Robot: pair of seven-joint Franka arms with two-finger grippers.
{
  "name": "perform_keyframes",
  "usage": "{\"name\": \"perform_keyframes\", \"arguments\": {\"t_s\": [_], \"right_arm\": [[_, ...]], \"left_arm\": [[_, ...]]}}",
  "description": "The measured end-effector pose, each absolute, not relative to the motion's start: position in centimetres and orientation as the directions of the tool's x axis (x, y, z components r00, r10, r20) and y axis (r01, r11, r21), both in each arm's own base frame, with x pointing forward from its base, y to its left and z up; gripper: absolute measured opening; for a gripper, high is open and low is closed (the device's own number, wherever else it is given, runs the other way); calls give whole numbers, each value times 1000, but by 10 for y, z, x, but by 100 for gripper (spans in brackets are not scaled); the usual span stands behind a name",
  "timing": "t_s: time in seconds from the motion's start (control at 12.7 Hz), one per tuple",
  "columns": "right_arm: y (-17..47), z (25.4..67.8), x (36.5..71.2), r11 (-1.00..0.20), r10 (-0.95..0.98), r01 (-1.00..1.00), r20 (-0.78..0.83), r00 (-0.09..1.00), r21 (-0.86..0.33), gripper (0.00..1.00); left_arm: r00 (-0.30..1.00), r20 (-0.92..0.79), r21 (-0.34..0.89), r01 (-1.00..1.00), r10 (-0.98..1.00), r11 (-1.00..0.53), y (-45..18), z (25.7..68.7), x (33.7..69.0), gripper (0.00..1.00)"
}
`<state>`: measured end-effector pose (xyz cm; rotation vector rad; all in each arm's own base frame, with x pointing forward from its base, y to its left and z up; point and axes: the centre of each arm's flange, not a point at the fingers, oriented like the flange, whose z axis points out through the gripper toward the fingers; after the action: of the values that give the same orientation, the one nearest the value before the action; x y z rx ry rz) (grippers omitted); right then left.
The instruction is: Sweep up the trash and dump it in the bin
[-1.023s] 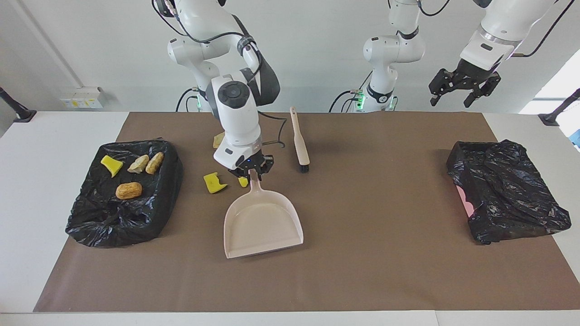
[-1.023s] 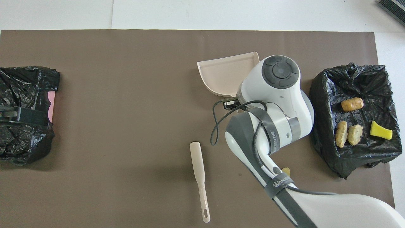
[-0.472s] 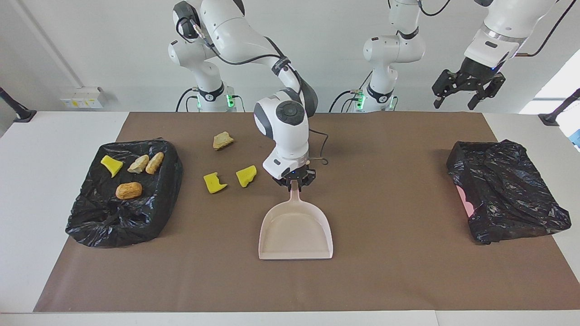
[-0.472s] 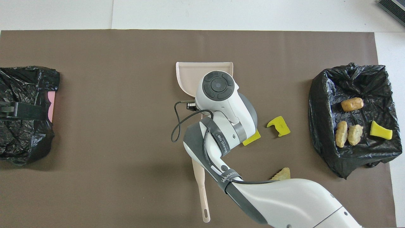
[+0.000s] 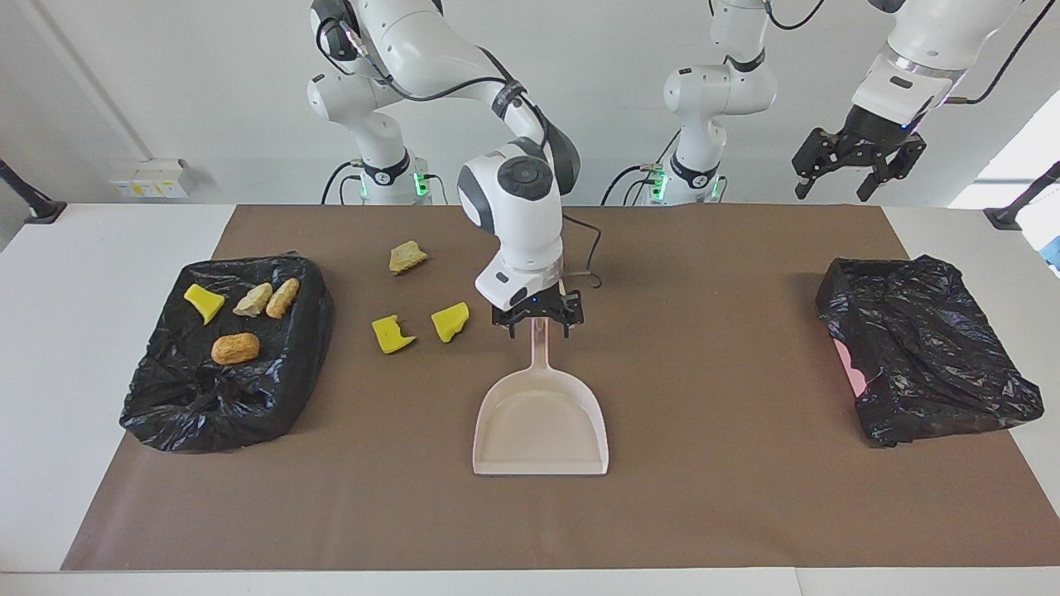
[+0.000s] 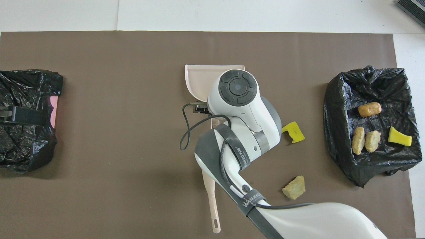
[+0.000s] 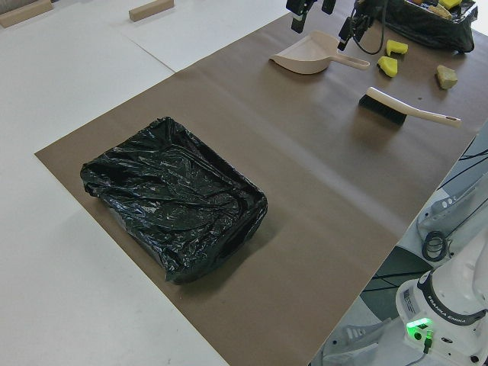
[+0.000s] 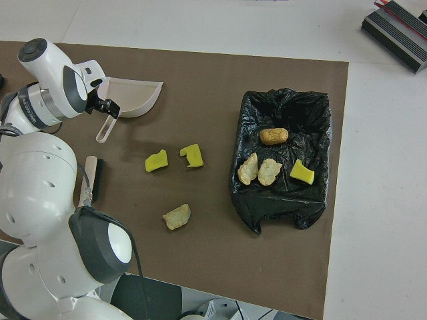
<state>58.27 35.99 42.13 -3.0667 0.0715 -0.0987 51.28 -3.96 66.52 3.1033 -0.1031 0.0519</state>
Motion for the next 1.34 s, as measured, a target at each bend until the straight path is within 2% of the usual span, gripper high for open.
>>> {"name": "perform_keyframes", "arguments": {"t_s": [0.55, 0.79, 1.1, 1.34], "right_arm": [[383, 484, 478, -1000, 14, 14, -65, 998, 5, 100], [386, 464, 443, -1000, -3, -5, -129, 992, -13, 100], [370, 420, 400, -999, -5, -10, -132, 991, -40, 100], [382, 389, 366, -998, 46, 41, -121, 992, -43, 100]], "left_arm": [[998, 33, 32, -50, -49, -998, -32, 665, 514, 100], [998, 31, 32, -56, -55, -998, -35, 664, 513, 100], [998, 31, 32, -50, -49, -998, -32, 664, 513, 100], [999, 31, 32, -38, -37, -999, -26, 664, 514, 100]]}}
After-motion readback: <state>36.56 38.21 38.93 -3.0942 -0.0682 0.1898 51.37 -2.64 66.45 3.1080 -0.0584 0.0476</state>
